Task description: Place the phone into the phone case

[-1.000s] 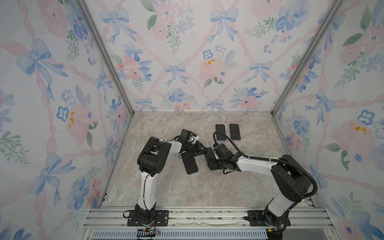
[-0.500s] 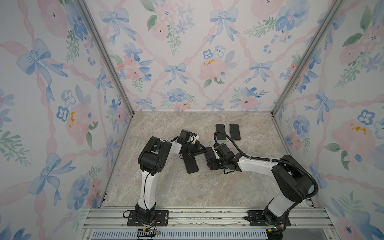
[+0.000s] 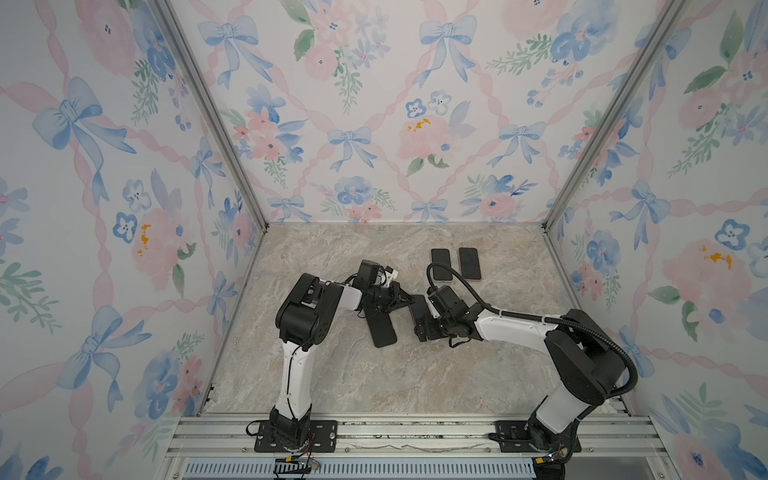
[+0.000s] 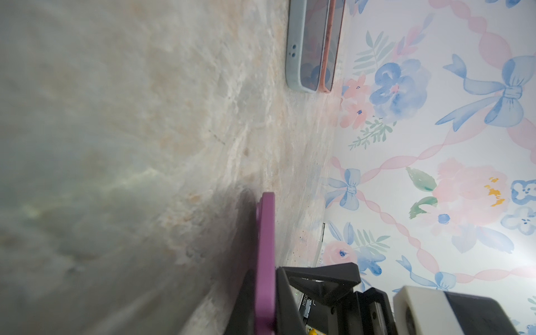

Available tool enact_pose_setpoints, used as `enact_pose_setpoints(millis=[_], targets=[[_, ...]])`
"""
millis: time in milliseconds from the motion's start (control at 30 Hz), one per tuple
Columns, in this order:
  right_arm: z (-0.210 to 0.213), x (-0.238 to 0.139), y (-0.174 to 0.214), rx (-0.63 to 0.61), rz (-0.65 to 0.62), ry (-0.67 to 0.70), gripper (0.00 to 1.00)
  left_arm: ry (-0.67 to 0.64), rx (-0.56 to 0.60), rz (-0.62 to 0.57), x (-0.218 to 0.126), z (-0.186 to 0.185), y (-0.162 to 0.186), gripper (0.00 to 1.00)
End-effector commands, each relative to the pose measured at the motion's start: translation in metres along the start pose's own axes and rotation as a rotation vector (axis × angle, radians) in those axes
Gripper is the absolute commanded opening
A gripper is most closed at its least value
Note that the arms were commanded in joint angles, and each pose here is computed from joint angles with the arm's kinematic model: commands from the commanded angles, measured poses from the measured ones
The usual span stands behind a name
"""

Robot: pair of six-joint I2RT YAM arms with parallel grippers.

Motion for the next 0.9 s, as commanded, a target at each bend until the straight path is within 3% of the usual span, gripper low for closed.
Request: enact_pose_setpoints(millis=[0, 167, 533, 867], targets=[[-0.002, -0.025, -0.006, -0.010, -0.010, 0.042, 0.93, -0.042, -0.029, -0.012, -0.003, 0.013, 0.005, 0.09], [0.006, -0.061, -0.021, 0.073, -0.118, -0.002, 0.93, -0.004, -0.048, -0.045, -0.008, 0.006, 0.005, 0.05], [0.005, -0.119, -0.026, 0.582, -0.345, -0.349, 0.84, 0.163, -0.092, -0.167, -0.024, -0.025, 0.001, 0.00], [-0.005, -0.119, -0.010, 0.916, -0.418, -0.679, 0.80, 0.287, -0.112, -0.241, -0.036, -0.042, 0.004, 0.00]])
Point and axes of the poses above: each gripper's point midway between its finger pads, its own x axis out along the fingers, its own z axis along the line the jaws close on, y = z × x, the point moved 7 cm from there along -x, back along the fingers, and after that the axes turned 1 degree about x, right-handed, at the moved point
